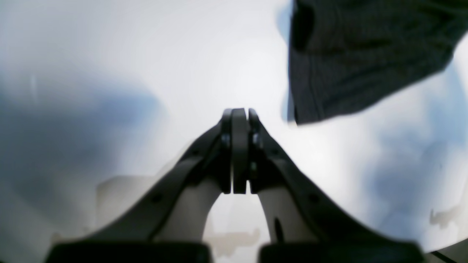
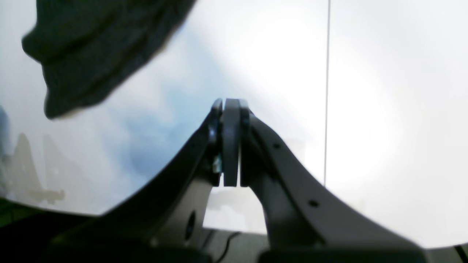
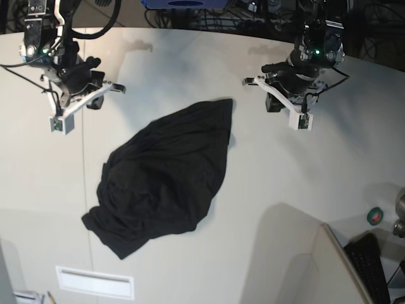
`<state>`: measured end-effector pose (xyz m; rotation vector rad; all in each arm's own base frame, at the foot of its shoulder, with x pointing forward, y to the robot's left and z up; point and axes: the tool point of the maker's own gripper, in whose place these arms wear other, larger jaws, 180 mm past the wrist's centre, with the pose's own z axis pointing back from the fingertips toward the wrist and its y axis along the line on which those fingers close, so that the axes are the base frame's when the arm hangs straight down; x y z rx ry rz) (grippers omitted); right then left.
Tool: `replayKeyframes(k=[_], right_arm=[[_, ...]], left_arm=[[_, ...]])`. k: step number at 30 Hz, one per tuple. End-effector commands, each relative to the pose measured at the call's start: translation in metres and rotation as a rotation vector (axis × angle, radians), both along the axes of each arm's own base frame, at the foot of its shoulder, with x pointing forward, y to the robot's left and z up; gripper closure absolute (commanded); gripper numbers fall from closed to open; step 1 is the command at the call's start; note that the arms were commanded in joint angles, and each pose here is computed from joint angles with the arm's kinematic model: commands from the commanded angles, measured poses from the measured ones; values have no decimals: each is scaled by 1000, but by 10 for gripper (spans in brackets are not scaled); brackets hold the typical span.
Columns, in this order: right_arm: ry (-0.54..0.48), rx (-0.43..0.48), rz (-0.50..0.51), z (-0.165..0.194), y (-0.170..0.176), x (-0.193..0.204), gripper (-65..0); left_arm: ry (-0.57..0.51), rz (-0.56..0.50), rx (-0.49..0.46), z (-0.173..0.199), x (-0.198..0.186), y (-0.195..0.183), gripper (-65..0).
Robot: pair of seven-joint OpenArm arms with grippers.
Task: Layout the t-shirt on the table in an organized manner, then fold the t-shirt properly
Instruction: 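Lower both grippers and grasp opposite ends of the black t-shirt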
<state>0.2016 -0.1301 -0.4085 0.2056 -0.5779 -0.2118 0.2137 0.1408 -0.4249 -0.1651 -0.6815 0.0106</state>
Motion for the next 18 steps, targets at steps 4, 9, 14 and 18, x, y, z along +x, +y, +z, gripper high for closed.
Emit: replayKeyframes(k=[4, 9, 14, 18], right_arm=[[-61, -8, -37, 11, -13, 25, 0], [-6, 88, -14, 11, -1, 33, -189], [-87, 178, -22, 24, 6, 46, -566], [-120, 179, -53, 18, -8, 51, -515]], left_arm=[[-16, 23, -39, 0, 11, -9, -138], [-9, 34, -63, -6, 18, -17, -454], [48, 69, -113, -30, 25, -32, -449], [104, 92, -157, -50, 30, -49, -446]])
